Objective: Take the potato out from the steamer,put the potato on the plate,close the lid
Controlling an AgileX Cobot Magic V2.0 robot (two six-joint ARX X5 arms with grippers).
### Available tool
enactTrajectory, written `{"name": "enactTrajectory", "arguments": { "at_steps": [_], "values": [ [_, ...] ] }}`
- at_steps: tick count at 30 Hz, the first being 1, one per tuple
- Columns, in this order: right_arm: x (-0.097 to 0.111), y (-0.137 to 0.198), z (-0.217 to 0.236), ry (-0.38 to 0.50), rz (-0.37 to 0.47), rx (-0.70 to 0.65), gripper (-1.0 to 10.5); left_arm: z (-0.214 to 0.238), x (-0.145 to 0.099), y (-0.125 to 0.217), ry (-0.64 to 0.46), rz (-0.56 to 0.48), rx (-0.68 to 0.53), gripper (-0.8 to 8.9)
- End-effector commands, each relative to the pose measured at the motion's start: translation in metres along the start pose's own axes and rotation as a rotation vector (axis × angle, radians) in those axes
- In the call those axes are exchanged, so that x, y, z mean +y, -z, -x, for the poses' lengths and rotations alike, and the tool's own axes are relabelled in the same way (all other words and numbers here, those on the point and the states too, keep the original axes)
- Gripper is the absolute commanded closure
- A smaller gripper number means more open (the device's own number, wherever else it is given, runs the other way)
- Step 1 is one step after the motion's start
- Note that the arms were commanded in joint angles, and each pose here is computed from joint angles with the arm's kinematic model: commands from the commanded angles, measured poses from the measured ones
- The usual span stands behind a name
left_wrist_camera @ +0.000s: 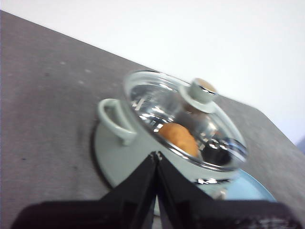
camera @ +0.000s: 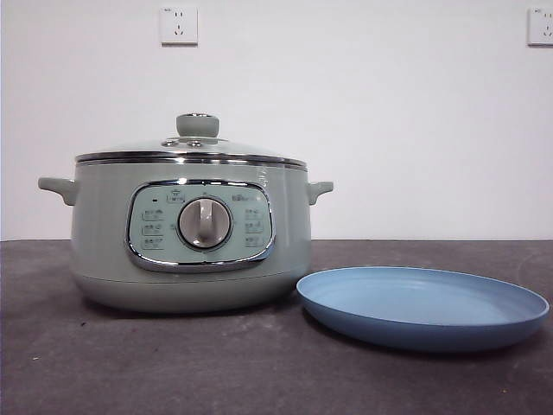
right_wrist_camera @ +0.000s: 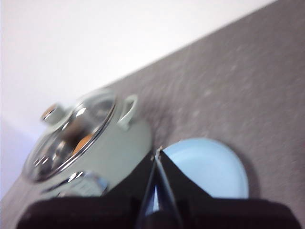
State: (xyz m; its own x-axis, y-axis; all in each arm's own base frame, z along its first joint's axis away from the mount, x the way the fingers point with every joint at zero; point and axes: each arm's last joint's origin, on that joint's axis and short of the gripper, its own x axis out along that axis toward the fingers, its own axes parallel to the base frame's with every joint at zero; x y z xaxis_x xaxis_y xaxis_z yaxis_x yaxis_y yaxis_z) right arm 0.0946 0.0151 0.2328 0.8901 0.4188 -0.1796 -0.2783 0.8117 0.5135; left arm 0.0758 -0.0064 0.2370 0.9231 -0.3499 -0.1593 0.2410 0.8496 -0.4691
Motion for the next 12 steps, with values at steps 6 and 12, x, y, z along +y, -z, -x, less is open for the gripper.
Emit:
{"name": "enactTrajectory", "arguments": {
  "at_steps": [6, 12],
  "values": [
    [0.036, -0.051, -0.003, -0.184, 0.205, 0.259, 9.6, 0.002, -0.018, -0.028, 0.119, -0.15, 0.214, 8.22],
    [0.058, -0.079, -0.004, -0.296, 0.321, 0.456, 9.6, 0.003, -0.03, -0.044, 0.227, -0.201, 0.345, 8.22]
  ]
}}
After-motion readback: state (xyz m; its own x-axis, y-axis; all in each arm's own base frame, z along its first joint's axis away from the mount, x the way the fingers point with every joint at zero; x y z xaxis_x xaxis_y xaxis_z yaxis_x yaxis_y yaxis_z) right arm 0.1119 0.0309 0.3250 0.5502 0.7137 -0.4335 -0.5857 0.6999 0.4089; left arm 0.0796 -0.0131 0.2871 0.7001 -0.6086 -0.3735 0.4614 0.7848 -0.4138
